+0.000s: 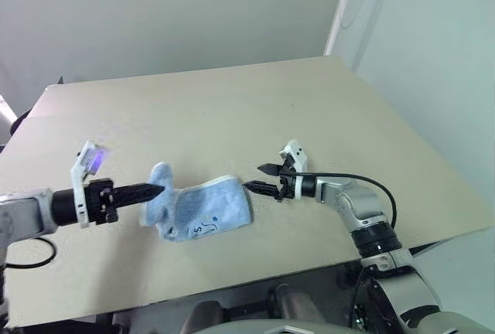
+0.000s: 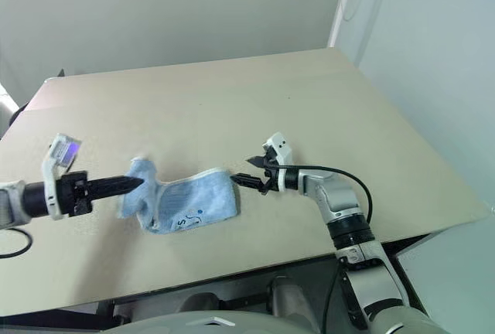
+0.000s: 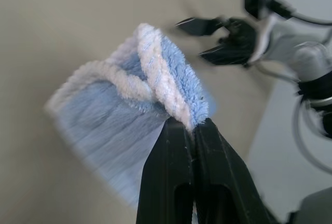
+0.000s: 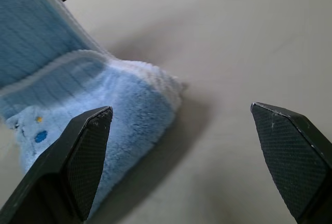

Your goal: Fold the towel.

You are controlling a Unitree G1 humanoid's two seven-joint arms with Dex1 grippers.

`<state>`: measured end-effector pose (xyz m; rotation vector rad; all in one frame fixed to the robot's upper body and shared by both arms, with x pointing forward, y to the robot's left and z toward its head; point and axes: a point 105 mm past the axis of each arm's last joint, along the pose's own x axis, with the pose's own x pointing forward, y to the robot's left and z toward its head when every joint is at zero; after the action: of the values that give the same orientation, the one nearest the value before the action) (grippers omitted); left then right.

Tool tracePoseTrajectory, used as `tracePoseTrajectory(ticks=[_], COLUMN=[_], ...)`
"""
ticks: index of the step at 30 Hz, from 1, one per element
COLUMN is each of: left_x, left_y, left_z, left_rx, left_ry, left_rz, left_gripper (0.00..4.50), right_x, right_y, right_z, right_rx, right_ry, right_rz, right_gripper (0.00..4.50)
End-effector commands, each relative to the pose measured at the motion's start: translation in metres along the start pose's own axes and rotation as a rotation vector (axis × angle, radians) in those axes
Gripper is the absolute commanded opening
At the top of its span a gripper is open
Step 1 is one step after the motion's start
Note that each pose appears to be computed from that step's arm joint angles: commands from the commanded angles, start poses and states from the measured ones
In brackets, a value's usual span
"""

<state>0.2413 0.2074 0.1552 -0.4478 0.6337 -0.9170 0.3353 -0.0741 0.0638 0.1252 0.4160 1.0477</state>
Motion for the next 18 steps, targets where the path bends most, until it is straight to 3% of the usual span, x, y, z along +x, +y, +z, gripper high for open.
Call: tracePoseTrajectory(ticks=[1, 8, 18], left_x=[0.024, 0.071, 0.102], left_y=[-0.012, -0.003, 0.003], left_z=[-0.008, -0.021, -0.021], left_rx=[-0.026, -0.096, -0.167], left_ry=[0.082, 0.142, 0.106], left_rz=[-0.063, -0.053, -0.061], left_gripper=[0.01, 0.01, 0.01], right_x=[-0.013, -0.036, -0.054], right_y=[-0.007, -0.028, -0.032], right_z=[0.017, 0.014, 0.001], right_rx=[-0.029, -0.012, 0.009], right_ry=[-0.060, -0.088, -0.070], right_rz=[-0.045, -0.189, -0.257], right_gripper=[4.50, 4.50, 4.50])
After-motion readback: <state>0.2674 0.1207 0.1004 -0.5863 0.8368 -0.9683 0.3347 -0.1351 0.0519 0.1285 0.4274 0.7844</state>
